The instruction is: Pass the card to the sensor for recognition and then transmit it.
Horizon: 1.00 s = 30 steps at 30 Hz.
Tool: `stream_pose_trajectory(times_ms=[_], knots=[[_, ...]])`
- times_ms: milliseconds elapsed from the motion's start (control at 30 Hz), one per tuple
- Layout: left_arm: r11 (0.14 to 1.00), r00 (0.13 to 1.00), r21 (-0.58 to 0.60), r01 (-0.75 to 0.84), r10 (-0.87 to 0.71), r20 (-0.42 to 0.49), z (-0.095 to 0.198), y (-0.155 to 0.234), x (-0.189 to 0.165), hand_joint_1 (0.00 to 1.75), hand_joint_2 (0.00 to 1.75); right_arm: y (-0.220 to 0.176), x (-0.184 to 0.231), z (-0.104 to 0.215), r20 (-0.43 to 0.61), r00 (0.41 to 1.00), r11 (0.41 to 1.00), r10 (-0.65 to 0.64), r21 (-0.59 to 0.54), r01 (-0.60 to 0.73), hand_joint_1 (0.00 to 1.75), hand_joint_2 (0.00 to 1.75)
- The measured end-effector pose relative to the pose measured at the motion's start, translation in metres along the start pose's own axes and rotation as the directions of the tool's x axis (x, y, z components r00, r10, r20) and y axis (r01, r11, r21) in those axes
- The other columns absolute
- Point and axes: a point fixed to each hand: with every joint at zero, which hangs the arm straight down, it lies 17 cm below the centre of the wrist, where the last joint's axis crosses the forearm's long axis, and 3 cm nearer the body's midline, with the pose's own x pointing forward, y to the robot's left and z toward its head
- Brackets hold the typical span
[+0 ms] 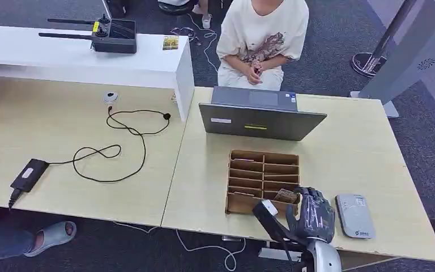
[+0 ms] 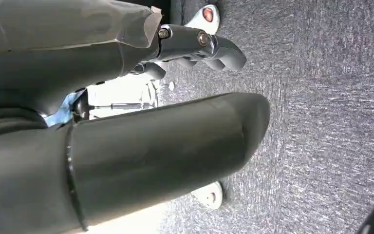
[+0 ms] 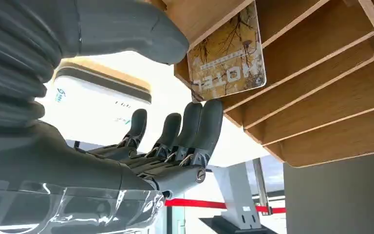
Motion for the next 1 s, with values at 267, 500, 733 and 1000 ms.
stream_pose_trajectory(times_ms=[267, 500, 733, 1000], knots=[[1.000, 1.000, -0.001, 0.001, -0.001, 0.000, 0.000, 0.000, 0.000, 0.00, 0.00, -0.001, 0.000, -0.001, 0.000, 1.000, 1.000, -0.001, -0.003, 0.001, 0.91, 1.75], [1.000, 1.000, -0.003, 0.001, -0.001, 0.000, 0.000, 0.000, 0.000, 0.00, 0.00, -0.002, 0.000, -0.003, 0.006, 1.000, 1.000, 0.003, -0.007, -0.003, 0.94, 1.75], [1.000, 1.000, -0.011, 0.002, -0.002, -0.003, 0.001, -0.002, 0.000, 0.00, 0.00, -0.001, 0.001, -0.005, 0.014, 1.000, 1.000, 0.009, -0.008, -0.009, 0.87, 1.75], [1.000, 1.000, -0.020, 0.002, -0.002, -0.010, 0.001, -0.003, -0.001, 0.00, 0.00, -0.008, 0.012, -0.018, 0.046, 0.999, 1.000, 0.021, -0.020, -0.020, 0.80, 1.75]])
